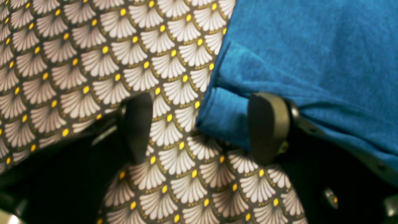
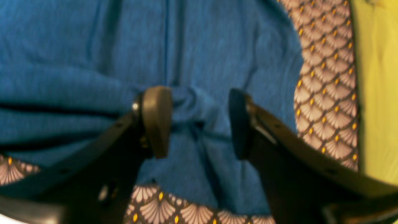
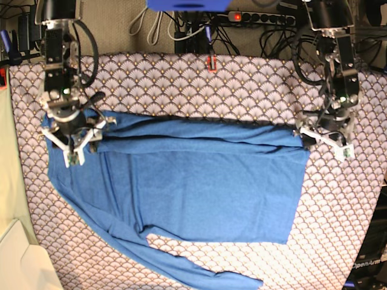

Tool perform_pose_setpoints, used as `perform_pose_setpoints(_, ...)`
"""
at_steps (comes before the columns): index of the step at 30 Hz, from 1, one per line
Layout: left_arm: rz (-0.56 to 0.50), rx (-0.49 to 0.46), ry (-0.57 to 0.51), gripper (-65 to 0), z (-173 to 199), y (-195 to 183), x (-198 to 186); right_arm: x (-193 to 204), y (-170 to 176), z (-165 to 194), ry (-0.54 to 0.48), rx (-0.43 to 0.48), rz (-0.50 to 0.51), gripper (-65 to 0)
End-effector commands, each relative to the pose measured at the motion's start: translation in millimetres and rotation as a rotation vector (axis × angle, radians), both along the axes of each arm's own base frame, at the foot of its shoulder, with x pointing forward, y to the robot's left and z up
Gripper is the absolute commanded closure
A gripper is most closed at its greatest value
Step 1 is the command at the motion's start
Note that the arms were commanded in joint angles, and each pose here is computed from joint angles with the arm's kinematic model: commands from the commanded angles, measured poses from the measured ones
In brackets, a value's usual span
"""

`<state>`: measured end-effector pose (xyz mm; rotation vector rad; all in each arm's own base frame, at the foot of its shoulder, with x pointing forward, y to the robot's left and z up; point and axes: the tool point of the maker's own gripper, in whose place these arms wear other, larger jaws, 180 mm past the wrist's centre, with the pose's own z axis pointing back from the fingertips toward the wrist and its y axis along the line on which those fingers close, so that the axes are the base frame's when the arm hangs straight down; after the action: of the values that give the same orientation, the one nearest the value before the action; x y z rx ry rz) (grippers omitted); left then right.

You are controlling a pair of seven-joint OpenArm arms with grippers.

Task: Fold the T-shirt properly
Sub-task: 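Hold the hem and spread the grippers apart to stretch it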

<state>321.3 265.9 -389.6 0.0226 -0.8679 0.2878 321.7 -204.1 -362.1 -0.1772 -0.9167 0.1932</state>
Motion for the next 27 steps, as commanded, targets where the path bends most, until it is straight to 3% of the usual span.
perform_pose_setpoints(1,0.002,0.009,-0.033,-46.6,8,3,8,11,-2,21,-0.075,-0.008,0.001,-32.8)
perform_pose_setpoints(7,0.009,-0.021,0.007,-46.6,-9,1,12,4,-7,15,-0.056,-0.014,-0.009,-34.7)
perform_pose_setpoints(12,-0.040,-0.028,0.028,-46.2,-17,-17,17,-2,-34,17,-0.056,-0.028,-0.080,-34.7)
perform_pose_setpoints(15,-0.063,-0.020,-0.012,-44.6,-12,-26,25,-15,-54,13,-0.038,-0.041,-0.129,-34.8)
perform_pose_setpoints(19,-0.073,-0.011,-0.029,-25.7,-10,-28,27,-34,-68,2,0.000,-0.052,-0.164,-34.8)
perform_pose_setpoints(22,-0.069,-0.005,-0.028,-3.0,-10,-24,26,-46,-68,-7,0.032,-0.055,-0.165,-34.8)
perform_pose_setpoints(23,-0.067,-0.003,-0.028,0.0,-9,-24,26,-50,-68,-10,0.043,-0.056,-0.164,-34.8)
perform_pose_setpoints(25,-0.066,0.001,-0.028,-2.3,-9,-22,26,-56,-67,-15,0.060,-0.054,-0.165,-34.8)
perform_pose_setpoints(27,-0.066,0.003,-0.026,-0.5,-9,-21,26,-57,-66,-16,0.063,-0.051,-0.163,-34.8)
